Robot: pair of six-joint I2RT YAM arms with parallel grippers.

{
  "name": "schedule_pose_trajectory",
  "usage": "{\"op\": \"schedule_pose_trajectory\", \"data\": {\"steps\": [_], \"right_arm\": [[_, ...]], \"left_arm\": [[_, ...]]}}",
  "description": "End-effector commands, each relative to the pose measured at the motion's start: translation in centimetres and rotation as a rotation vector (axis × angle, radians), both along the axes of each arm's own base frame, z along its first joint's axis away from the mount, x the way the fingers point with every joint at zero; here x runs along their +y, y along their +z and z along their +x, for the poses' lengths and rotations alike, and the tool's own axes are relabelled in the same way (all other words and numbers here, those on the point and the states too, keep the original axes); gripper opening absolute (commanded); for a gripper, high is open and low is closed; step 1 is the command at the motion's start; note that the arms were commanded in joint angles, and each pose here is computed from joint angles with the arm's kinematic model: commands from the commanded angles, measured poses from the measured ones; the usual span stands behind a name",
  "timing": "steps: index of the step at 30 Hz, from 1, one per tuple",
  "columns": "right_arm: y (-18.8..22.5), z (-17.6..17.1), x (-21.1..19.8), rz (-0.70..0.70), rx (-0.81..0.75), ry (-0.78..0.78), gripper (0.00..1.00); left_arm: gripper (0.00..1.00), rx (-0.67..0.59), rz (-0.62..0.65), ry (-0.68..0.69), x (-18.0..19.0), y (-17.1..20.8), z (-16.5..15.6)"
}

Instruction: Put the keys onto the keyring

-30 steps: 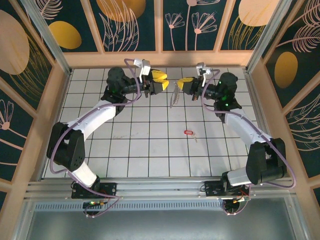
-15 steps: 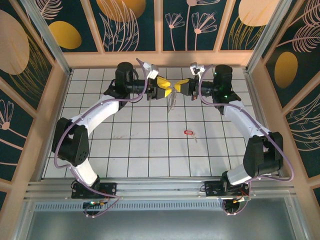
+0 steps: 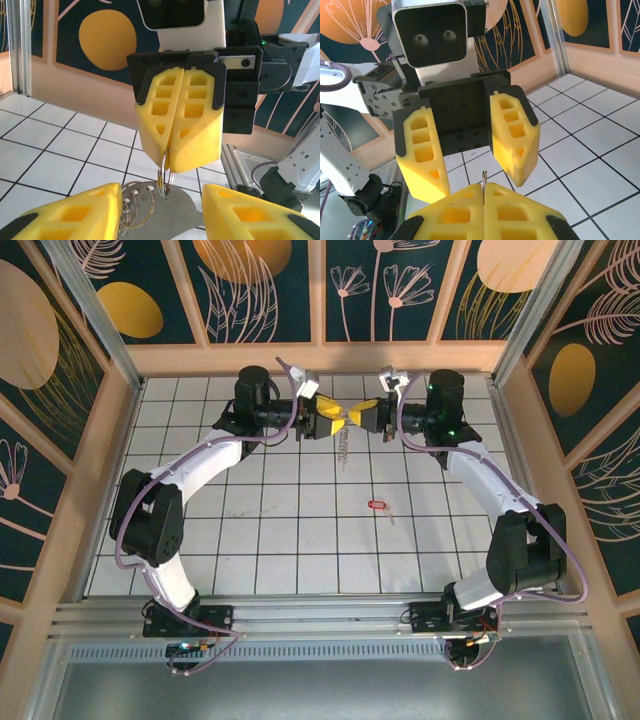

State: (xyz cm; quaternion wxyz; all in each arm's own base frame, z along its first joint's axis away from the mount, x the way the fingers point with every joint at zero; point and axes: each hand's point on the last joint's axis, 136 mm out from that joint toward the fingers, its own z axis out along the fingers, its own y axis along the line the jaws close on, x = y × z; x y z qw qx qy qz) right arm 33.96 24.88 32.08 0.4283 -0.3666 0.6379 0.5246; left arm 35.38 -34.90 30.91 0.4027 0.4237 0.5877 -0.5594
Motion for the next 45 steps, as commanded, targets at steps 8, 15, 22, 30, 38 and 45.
{"op": "schedule_pose_trajectory", "data": {"steps": [8, 15, 22, 30, 38, 45], "right_arm": [[1.2, -0.9, 0.7, 0.016, -0.066, 0.054, 0.0], [1.0, -0.8, 0.7, 0.012, -0.062, 0.049, 0.0], [0.8, -0.9, 0.7, 0.01, -0.059, 0.051, 0.0], [0.5, -0.6, 0.6, 0.0, -0.054, 0.039, 0.0], [0.5, -0.2, 0.3, -0.003, -0.051, 0.017, 0.0], [2.5, 1.4, -3.8, 0.086, -0.041, -0.223, 0.45]], "left_arm": [[0.44, -0.022, -0.053, -0.051, -0.7, 1.5, -0.2], [0.29, -0.017, -0.057, -0.078, -1.3, 1.4, -0.4], [0.22, -0.017, -0.063, -0.085, -1.4, 1.6, -0.7], [0.08, -0.026, -0.065, -0.095, -1.2, 1.7, -1.1], [0.0, -0.038, -0.065, -0.104, -1.1, 1.7, -1.5], [0.0, -0.107, -0.06, 0.016, -0.4, 1.8, -0.6]]}}
